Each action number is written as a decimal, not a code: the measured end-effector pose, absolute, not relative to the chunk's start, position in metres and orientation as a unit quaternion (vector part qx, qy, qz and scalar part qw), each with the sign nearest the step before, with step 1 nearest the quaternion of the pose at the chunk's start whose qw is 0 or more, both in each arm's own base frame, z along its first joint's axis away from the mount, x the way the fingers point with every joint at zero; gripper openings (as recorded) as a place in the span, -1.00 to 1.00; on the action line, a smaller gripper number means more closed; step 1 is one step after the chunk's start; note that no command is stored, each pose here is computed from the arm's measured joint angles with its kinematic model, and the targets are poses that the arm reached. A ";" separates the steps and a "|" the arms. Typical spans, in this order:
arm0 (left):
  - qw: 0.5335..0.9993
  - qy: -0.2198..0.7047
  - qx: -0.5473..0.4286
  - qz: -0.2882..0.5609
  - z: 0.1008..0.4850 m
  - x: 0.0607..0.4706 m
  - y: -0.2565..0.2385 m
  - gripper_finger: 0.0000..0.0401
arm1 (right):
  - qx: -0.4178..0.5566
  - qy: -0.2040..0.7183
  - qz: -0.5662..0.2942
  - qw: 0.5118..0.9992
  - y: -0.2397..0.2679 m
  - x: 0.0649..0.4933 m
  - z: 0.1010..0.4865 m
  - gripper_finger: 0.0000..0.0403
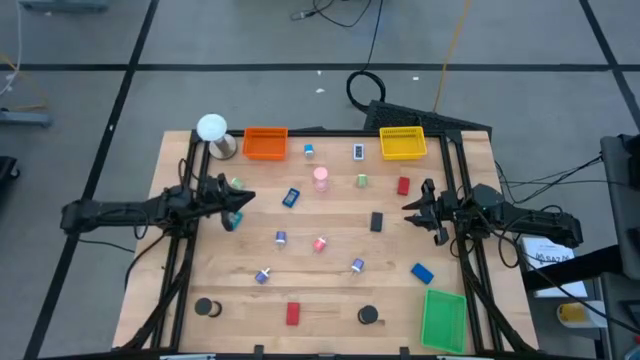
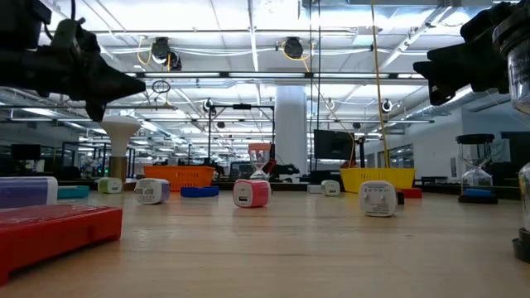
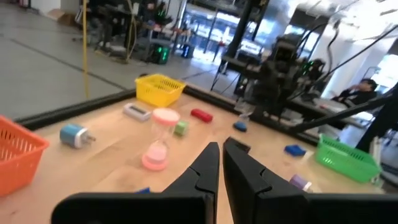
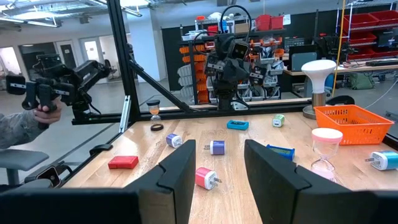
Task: Pick & Place Office items
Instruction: Put the top blue timer into the yellow basket
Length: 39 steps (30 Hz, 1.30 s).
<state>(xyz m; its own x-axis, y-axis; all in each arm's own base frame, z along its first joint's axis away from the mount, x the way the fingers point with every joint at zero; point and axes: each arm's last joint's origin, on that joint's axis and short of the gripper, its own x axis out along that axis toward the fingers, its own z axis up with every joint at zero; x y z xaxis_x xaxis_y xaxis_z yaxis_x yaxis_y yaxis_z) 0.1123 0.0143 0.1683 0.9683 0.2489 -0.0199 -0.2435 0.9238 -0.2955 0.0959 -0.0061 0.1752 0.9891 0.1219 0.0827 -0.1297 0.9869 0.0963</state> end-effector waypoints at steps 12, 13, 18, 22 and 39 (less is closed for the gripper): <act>0.955 0.080 -0.177 0.223 0.164 0.137 0.021 -0.91 | 0.051 -0.038 0.063 0.996 -0.006 0.096 0.175 -0.35; 0.955 0.083 -0.178 0.224 0.168 0.140 0.021 -0.91 | 0.051 -0.038 0.063 0.996 -0.006 0.096 0.175 -0.35; 0.950 0.126 -0.170 0.229 0.192 0.165 0.023 -0.91 | 0.051 -0.038 0.063 0.996 -0.006 0.096 0.175 -0.35; 0.940 0.182 -0.167 0.234 0.215 0.187 0.025 -0.91 | 0.051 -0.038 0.063 0.996 -0.006 0.096 0.175 -0.35; 0.918 0.288 -0.179 0.207 0.203 0.250 0.018 -0.90 | 0.051 -0.038 0.063 0.996 -0.006 0.096 0.175 -0.35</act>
<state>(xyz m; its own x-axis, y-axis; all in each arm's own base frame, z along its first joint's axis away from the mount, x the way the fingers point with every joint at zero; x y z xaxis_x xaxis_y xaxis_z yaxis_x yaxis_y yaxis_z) 0.2499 0.0177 0.2030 0.7482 0.2768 -0.6030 -0.4834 0.8499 -0.2096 0.0959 -0.0061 0.1750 0.9891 0.1220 0.0820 -0.1297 0.9869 0.0962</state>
